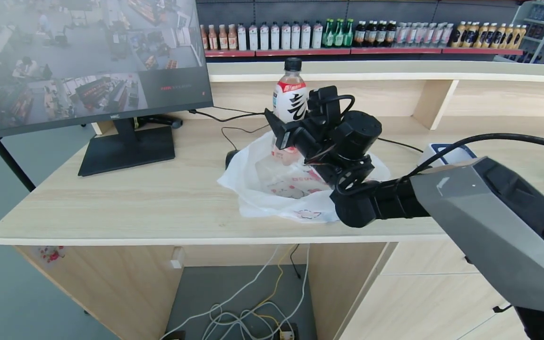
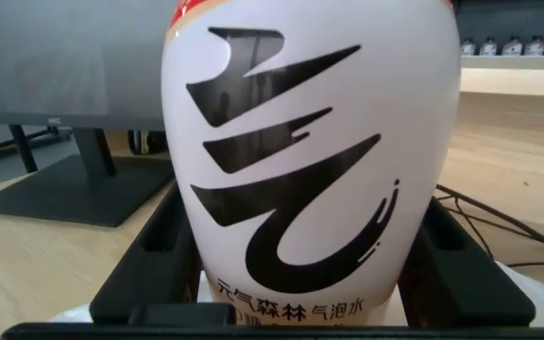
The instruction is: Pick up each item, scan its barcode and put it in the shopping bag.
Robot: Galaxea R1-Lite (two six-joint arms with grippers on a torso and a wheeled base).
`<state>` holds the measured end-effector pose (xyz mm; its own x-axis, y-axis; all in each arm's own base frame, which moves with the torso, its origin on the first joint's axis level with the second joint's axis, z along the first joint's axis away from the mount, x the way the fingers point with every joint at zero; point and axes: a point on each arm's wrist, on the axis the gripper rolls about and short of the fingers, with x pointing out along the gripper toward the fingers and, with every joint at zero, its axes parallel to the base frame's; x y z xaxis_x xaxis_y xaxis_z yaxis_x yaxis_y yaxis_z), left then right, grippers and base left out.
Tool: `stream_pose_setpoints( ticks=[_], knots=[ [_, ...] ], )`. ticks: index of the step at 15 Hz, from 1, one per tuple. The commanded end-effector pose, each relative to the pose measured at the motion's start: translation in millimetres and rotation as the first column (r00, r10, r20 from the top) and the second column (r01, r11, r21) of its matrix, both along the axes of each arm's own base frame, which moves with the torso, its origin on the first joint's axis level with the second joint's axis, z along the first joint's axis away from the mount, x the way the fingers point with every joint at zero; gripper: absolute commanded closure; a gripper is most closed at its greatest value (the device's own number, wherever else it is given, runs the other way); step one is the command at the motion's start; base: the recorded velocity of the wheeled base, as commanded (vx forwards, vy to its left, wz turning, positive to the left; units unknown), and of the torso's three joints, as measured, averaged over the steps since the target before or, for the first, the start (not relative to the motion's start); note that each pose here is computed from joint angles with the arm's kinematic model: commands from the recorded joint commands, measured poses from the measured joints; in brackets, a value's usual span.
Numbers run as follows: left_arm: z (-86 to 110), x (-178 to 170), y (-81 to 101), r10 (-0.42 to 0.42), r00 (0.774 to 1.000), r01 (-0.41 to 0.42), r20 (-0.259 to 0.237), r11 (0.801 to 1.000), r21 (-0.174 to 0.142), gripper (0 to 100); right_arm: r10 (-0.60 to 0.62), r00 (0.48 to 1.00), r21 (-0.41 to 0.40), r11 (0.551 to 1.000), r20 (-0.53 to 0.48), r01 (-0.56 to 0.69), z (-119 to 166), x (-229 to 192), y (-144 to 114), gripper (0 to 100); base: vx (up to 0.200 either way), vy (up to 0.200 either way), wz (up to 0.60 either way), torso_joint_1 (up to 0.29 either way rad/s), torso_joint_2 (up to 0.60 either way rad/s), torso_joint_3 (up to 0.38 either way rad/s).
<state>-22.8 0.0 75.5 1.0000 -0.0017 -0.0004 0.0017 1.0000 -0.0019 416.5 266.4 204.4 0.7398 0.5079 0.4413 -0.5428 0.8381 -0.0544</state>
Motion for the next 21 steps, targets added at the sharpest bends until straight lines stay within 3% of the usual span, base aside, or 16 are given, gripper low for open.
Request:
stream_pose_setpoints(
  ticks=[1,6,21],
  knots=[
    [0.0,0.0,0.0,0.002,1.000,-0.002,0.000,1.000,-0.001,0,0.000,1.000,-0.010,1.000,-0.021,0.000,-16.2,8.8,4.7,100,0.000,0.000,0.00,0.000,0.00,0.000],
    [0.0,0.0,0.0,0.002,1.000,-0.002,0.000,1.000,-0.003,0,0.000,0.998,-0.024,1.000,-0.060,-0.001,-37.8,15.6,8.0,100,0.000,0.000,0.00,0.000,0.00,0.000],
    [0.0,0.0,0.0,0.000,1.000,0.000,0.000,1.000,-0.003,0,0.001,0.996,-0.046,0.999,-0.094,-0.006,-59.7,17.2,10.9,100,0.000,0.000,0.00,0.000,0.00,0.000]
  ],
)
